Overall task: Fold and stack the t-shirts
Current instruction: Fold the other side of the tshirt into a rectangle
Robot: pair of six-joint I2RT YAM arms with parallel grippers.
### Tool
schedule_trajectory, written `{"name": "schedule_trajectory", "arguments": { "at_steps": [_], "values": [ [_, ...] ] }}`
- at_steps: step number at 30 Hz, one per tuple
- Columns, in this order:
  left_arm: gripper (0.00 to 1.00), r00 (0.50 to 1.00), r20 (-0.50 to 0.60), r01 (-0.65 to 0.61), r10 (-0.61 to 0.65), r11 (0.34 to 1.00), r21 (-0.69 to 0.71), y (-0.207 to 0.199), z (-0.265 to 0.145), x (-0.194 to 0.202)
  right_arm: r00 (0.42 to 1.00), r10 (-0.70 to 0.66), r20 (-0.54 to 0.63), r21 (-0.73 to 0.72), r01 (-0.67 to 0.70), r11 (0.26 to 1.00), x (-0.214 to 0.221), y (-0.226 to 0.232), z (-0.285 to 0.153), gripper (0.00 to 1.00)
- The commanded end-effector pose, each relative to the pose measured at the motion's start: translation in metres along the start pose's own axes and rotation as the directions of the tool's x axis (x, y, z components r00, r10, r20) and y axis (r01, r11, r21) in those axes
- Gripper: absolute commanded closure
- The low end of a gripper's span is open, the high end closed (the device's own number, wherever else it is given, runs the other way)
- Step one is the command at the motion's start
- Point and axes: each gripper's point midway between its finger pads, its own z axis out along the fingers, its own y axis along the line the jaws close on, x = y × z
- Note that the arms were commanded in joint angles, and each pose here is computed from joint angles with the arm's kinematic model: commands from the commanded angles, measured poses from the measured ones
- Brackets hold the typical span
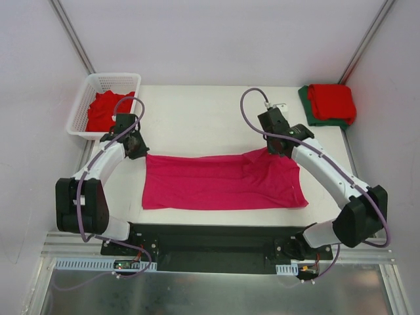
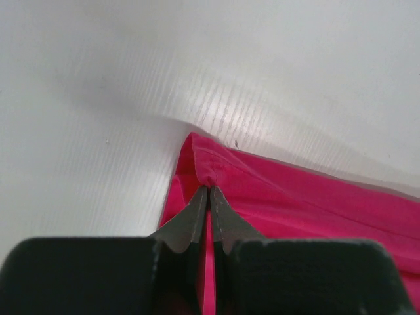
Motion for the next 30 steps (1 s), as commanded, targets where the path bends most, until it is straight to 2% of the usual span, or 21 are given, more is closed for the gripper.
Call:
{"name": "schedule_trajectory", "arguments": {
  "at_steps": [1, 12, 17, 30],
  "values": [
    [1.00, 0.998, 0.042, 0.056, -0.057, 0.998, 0.016, 0.001, -0.020, 0.003, 0.999, 0.045, 0.002, 0.086, -0.045, 0.995, 0.013, -0.033, -0.023, 0.99],
    [1.00, 0.997, 0.032, 0.066, -0.065, 0.998, -0.007, 0.011, -0.029, 0.017, 0.996, 0.087, -0.029, 0.034, -0.086, 0.996, 0.047, -0.051, -0.056, 0.99],
    [1.00, 0.997, 0.034, 0.069, -0.069, 0.998, -0.004, 0.013, -0.035, 0.023, 0.992, 0.114, -0.060, -0.041, -0.117, 0.992, 0.065, -0.048, -0.070, 0.99],
    [1.00, 0.996, -0.023, 0.086, -0.085, 0.996, 0.021, 0.021, -0.043, 0.061, 0.979, 0.131, -0.158, -0.125, -0.151, 0.981, 0.108, -0.037, -0.079, 0.99]
  ]
}}
